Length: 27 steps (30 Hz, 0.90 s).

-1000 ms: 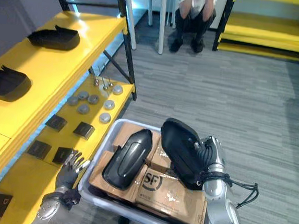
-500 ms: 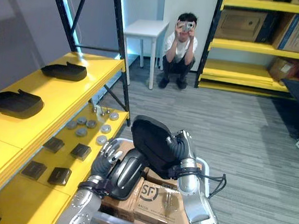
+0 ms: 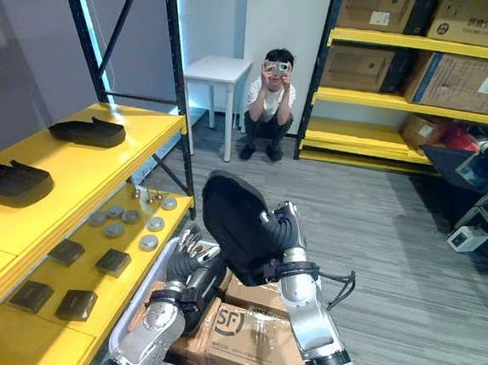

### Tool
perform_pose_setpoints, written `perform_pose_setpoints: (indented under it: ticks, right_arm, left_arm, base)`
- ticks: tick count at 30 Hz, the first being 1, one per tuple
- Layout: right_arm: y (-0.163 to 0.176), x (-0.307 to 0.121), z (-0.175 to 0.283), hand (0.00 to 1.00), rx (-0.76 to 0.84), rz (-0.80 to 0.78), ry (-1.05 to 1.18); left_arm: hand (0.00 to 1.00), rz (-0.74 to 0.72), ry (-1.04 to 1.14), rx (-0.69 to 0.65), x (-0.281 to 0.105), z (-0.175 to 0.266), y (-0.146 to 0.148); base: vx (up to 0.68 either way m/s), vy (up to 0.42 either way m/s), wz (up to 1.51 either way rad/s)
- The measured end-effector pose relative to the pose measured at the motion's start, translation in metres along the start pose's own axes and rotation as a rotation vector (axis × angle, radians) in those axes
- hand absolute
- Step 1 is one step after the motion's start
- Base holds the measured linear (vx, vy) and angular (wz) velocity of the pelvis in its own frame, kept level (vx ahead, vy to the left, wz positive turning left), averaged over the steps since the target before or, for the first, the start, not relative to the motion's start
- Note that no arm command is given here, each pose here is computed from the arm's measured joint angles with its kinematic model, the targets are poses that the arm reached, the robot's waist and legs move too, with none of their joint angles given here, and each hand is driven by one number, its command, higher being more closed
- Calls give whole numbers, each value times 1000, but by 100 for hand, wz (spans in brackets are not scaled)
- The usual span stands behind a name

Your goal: Walk over and take plastic housings, then place them on the shelf

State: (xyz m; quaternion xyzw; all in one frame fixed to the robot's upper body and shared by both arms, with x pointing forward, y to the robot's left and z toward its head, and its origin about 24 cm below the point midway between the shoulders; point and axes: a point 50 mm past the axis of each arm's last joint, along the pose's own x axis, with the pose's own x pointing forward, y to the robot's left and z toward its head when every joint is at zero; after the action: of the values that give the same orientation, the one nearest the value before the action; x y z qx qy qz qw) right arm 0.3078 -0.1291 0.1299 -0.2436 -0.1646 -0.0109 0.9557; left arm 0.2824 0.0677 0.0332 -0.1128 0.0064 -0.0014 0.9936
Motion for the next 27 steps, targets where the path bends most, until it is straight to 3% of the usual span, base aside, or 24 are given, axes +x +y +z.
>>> perform_pose_setpoints:
  ticks: [5, 11, 12, 19, 27]
  right_arm:
    - [20, -1, 7, 100, 33, 83, -16]
    - [30, 6, 20, 100, 64, 112, -52]
    - [31, 7, 21, 100, 69, 116, -57]
    - [32, 8, 22, 100, 89, 98, -51]
    - [30, 7, 22, 100, 73, 88, -61]
  left_arm:
    - [0, -22, 11, 34, 3, -4, -3]
    - [0, -78, 6, -56, 4, -3, -12]
    - [100, -78, -5, -93, 4, -1, -12]
    - [100, -109, -56, -256, 8, 14, -23]
    - [100, -120, -6, -352, 6, 12, -29]
  base:
    - [-28, -13, -6]
    - [-5, -1, 0]
    - [0, 0, 0]
    - [0, 0, 0]
    - [0, 0, 0]
